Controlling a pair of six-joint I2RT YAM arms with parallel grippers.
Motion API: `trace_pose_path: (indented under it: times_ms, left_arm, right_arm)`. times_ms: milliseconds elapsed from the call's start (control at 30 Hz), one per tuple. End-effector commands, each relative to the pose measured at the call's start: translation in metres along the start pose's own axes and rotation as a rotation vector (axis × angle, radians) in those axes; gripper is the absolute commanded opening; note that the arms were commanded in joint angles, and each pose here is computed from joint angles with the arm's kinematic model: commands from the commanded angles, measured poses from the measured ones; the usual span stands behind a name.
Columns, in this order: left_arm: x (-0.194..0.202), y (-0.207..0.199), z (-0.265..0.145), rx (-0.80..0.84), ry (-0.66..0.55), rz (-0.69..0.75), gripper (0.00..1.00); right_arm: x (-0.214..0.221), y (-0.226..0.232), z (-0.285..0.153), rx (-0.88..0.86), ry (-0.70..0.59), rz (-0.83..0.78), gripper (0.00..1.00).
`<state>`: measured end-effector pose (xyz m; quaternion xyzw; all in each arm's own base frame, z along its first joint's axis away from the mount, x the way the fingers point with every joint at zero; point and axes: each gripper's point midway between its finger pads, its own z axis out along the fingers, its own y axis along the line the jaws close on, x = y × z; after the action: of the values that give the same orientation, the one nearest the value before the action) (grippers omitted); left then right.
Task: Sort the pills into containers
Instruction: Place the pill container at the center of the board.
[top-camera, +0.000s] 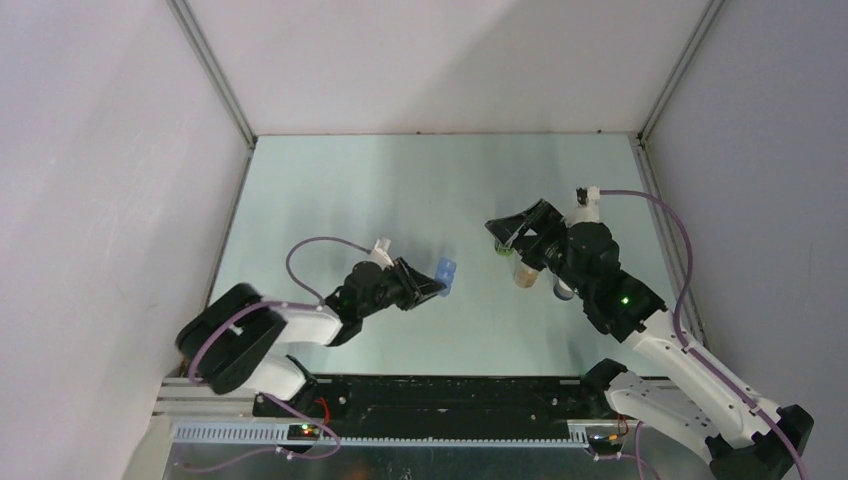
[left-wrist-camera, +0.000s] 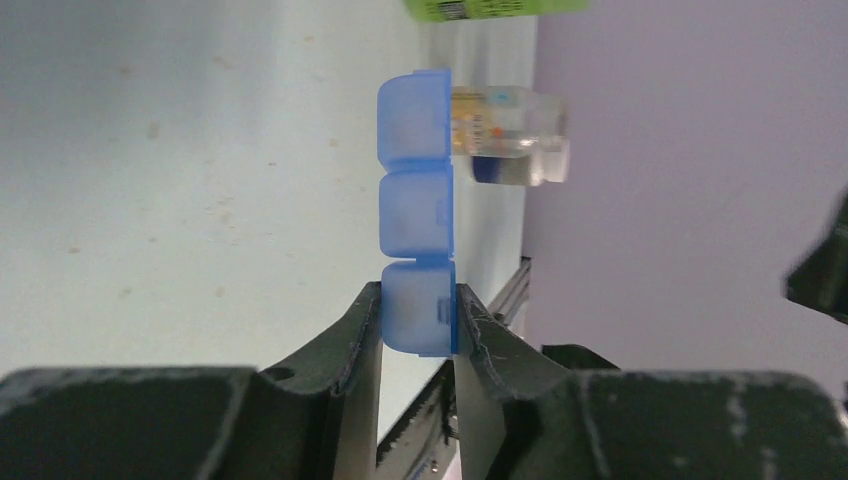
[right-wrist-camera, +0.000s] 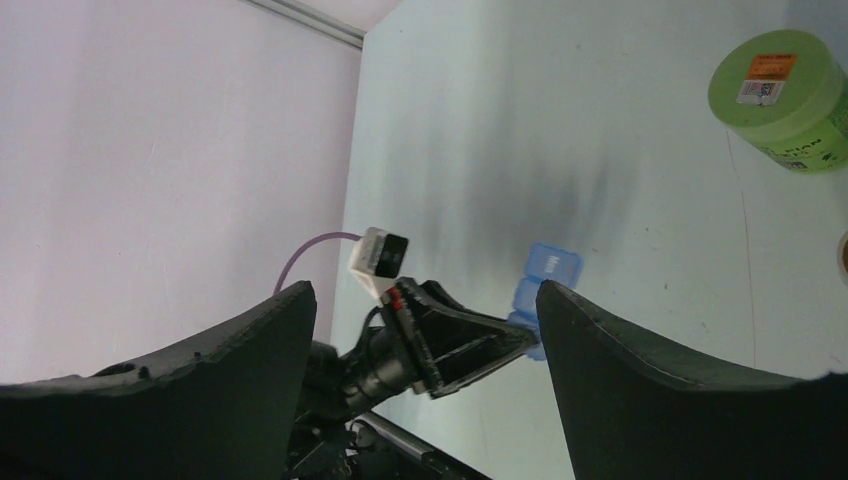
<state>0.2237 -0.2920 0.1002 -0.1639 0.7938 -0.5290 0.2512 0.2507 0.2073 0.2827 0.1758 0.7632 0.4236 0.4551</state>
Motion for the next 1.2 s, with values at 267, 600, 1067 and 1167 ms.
trace_pose_path:
  times_ms: [267, 600, 1067, 1167]
  left_arm:
    - [0.004, 0.047, 0.042, -0.003, -0.009, -0.084, 0.18]
    - [0.003, 0.075, 0.027, -0.082, -0.066, -0.106, 0.99]
    - [0.005, 0.127, -0.009, -0.355, -0.115, -0.040, 1.00]
    - [0.002, 0.142, -0.023, -0.494, -0.137, 0.056, 0.99]
  right_arm:
    - [-0.010, -0.005, 0.000, 0.034, -0.059, -0.037, 0.80]
    - [-0.006, -0.007, -0.002, 0.043, -0.045, -0.041, 0.76]
    - [-0.016, -0.035, -0.031, 0.182, -0.068, -0.050, 0.76]
    - [-0.016, -0.034, -0.036, 0.186, -0.052, -0.063, 0.77]
